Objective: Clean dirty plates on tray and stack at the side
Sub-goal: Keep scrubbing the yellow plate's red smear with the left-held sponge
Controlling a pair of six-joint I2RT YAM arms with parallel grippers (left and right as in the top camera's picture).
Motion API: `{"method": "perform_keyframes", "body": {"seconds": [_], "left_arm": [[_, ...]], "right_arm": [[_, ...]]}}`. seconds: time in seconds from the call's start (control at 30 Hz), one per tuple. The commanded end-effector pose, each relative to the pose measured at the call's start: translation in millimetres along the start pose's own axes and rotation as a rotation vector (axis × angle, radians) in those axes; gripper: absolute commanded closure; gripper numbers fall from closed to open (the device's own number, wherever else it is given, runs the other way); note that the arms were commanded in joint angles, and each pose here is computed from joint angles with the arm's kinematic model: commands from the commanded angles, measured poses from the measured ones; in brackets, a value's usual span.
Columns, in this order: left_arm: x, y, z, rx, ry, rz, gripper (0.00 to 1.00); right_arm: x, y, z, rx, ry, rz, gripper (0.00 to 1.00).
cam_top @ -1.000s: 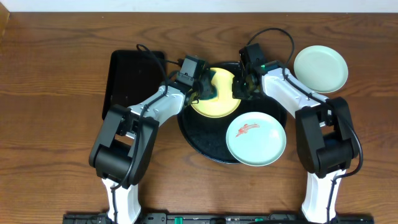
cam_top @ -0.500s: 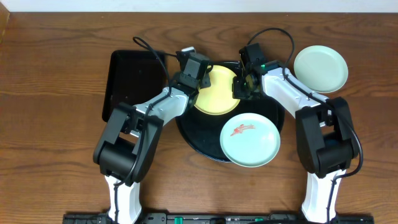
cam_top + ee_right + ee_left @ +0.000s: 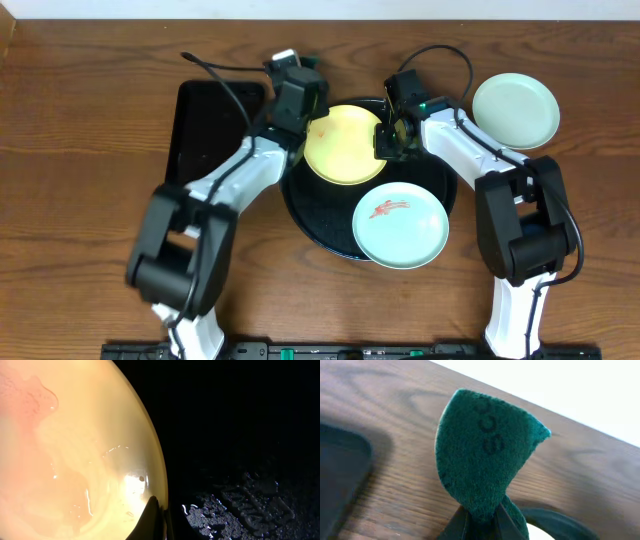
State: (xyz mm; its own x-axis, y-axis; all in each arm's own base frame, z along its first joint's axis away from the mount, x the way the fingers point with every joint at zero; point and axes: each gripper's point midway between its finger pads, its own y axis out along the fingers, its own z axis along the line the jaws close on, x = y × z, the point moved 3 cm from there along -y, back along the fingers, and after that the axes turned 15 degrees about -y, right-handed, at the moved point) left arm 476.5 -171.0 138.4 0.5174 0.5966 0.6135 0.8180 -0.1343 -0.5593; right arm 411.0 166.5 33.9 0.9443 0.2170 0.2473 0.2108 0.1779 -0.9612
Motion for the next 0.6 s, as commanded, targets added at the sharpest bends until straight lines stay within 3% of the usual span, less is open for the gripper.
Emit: {"method": "perform_keyframes", "body": {"seconds": [0.0,0.23,0.43,0.57], "left_arm": [[-24.3,-12.3,-21.9,-0.15,0.003,0.202,0.92],[-67.3,7.0,7.7,-0.053,-0.082,0.362,0.92],[-101.1,26.6,14.3,-0.101,-0.097,0.48,0.92],[-109.8,39.6,20.4,-0.114,-0.073,0.48,0.92]], "right_arm": [[-27.6,22.5,-8.7,-0.088,-0.019,0.101,0.99],[-26.8,22.6,-8.3,-0.086,-0.02,0.097,0.99],[-27.8,22.6,-7.7,-0.087,-0.021,0.101,0.99],[-27.8,22.7,-6.7,-0.086,-0.024,0.101,0.99]]}}
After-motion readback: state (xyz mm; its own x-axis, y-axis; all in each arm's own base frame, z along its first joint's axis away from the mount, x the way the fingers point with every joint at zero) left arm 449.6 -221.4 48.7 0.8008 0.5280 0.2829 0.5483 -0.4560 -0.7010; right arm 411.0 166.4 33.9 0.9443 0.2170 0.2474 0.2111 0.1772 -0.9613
